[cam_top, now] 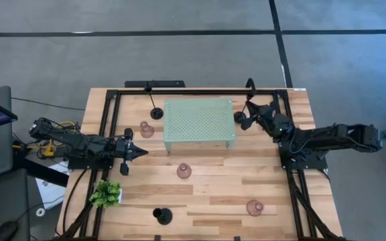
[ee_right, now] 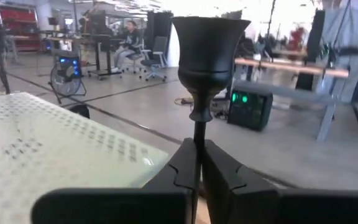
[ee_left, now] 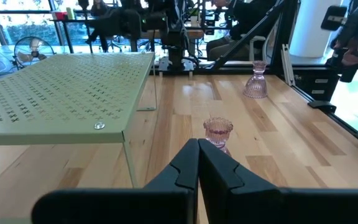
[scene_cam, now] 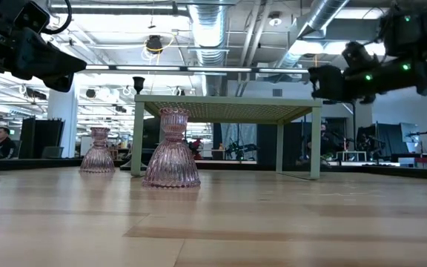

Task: Pick & Place candle stick holders
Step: Put the top right black candle holder on the shelf

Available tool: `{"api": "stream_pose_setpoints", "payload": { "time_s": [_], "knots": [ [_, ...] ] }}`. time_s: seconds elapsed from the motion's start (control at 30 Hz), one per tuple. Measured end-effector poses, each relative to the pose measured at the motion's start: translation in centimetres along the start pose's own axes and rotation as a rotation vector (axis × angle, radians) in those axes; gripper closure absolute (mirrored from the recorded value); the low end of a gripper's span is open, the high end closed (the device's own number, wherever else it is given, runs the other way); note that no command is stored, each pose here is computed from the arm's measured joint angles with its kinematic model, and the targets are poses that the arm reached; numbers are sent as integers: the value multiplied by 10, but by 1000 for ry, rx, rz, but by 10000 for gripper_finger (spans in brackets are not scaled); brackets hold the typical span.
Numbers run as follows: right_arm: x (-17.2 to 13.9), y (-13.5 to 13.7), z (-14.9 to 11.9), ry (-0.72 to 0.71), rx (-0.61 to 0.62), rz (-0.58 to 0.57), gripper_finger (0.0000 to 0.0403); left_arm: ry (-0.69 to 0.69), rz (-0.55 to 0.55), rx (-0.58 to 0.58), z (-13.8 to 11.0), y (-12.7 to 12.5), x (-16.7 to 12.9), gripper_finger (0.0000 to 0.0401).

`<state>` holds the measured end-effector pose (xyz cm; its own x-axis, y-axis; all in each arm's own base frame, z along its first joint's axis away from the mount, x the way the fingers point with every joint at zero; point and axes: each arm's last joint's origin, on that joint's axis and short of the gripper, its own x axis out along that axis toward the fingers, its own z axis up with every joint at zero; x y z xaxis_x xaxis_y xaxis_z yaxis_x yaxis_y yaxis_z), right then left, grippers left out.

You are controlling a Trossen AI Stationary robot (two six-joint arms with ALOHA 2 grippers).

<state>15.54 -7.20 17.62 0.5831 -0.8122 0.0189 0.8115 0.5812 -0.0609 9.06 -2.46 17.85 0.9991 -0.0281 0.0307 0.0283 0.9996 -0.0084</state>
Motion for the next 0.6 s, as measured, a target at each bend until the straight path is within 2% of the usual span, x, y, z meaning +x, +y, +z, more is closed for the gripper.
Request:
{"api": "stream_pose_setpoints", "payload": {
  "time_s": [0.13, 0.37, 0.47, 0.6],
  "knots": [
    [10, 9, 24, 8, -98, -5, 400, 1, -1, 0, 0, 0, 0, 393],
    [23, 13, 80, 192, -311, -137, 402, 2, -1, 1, 0, 0, 0, 393],
    [23, 14, 110, 142, -336, -122, 402, 3, -1, 1, 0, 0, 0, 393],
    [23, 17, 144, 44, -321, -2, 402, 4, -1, 1, 0, 0, 0, 393]
  ]
}}
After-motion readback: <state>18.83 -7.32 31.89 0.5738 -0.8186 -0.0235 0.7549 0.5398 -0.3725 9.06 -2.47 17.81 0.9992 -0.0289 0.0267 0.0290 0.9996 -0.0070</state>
